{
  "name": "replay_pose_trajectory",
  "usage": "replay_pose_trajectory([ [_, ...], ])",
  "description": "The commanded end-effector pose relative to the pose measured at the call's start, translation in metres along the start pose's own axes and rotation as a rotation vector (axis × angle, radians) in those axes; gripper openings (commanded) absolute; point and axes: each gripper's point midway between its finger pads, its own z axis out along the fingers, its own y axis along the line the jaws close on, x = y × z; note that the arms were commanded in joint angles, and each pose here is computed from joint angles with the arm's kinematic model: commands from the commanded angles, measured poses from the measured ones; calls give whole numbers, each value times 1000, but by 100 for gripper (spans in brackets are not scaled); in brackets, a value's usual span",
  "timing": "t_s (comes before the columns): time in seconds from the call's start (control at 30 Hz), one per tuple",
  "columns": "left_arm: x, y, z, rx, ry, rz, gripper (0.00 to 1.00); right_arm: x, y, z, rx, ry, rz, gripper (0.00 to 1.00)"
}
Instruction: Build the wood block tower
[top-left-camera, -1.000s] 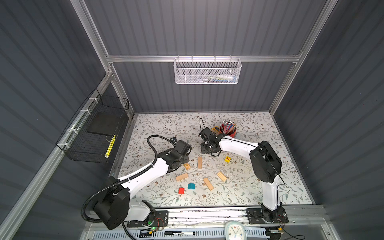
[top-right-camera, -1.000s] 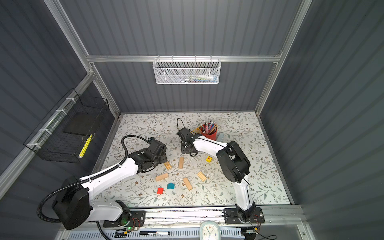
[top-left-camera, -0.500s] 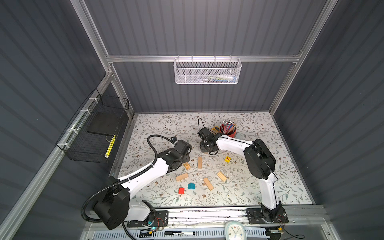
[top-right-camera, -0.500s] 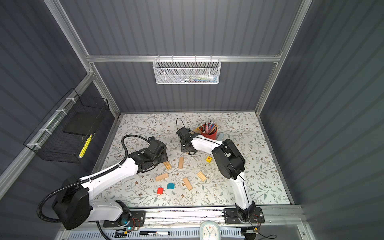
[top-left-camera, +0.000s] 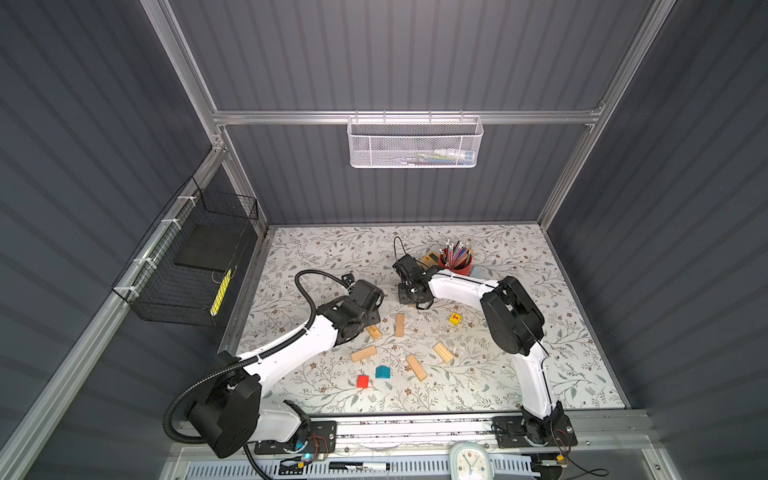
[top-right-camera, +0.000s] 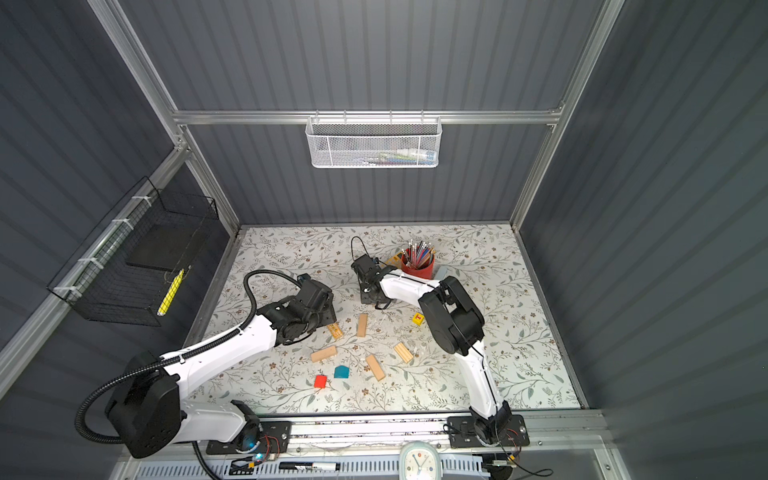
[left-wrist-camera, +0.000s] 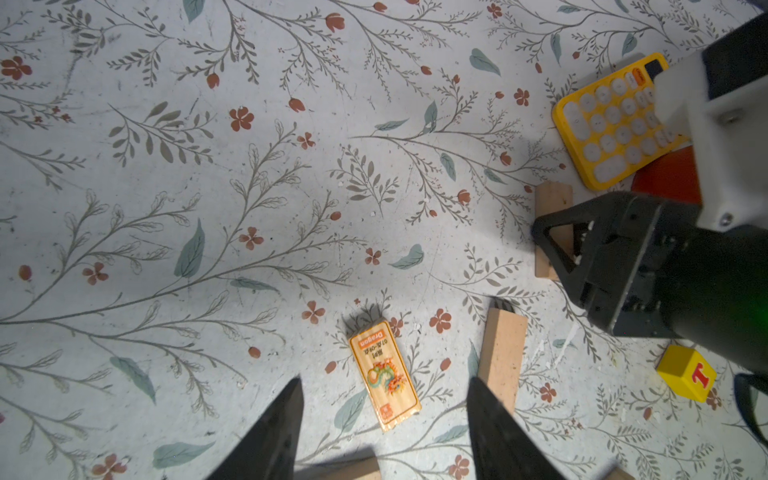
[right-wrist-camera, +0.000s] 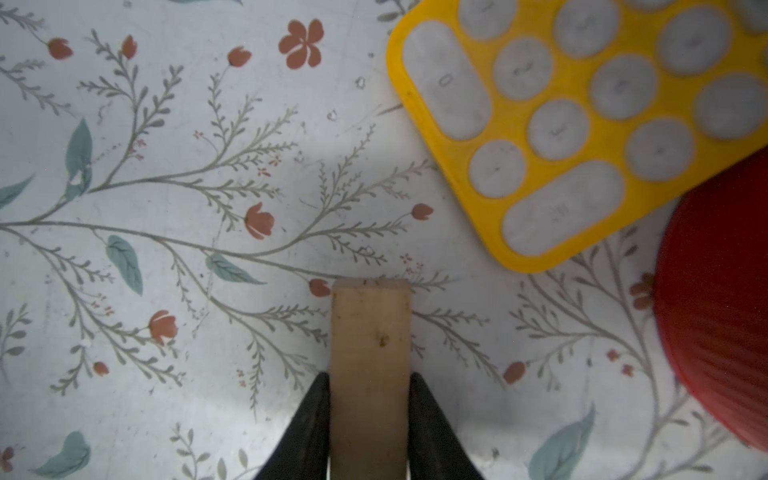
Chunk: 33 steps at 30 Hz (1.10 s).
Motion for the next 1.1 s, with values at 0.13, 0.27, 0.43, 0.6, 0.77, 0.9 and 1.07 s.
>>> replay_pose_trajectory([
  [0.13, 3, -9, 0, 37, 36, -7, 62, 0, -6, -21, -11, -11, 11, 24],
  [0.27, 7, -18, -1, 86, 65, -13, 61, 8, -11, -36, -26, -11, 27, 23],
  [0.43, 18, -27, -1, 148, 114, -26, 58, 30, -14, -53, -76, 3, 88, 21],
  [0.6, 29, -33, 2, 200, 149, -48, 55, 54, -13, -63, -103, 31, 134, 20],
  [0.77, 36, -38, 5, 227, 180, -63, 54, 74, -5, -67, -128, 28, 167, 18],
  [0.9, 41, -41, 10, 242, 197, -71, 52, 87, 3, -66, -139, 37, 181, 17],
  [1.07, 44, -42, 15, 249, 204, -81, 50, 94, 7, -64, -125, 27, 192, 15],
])
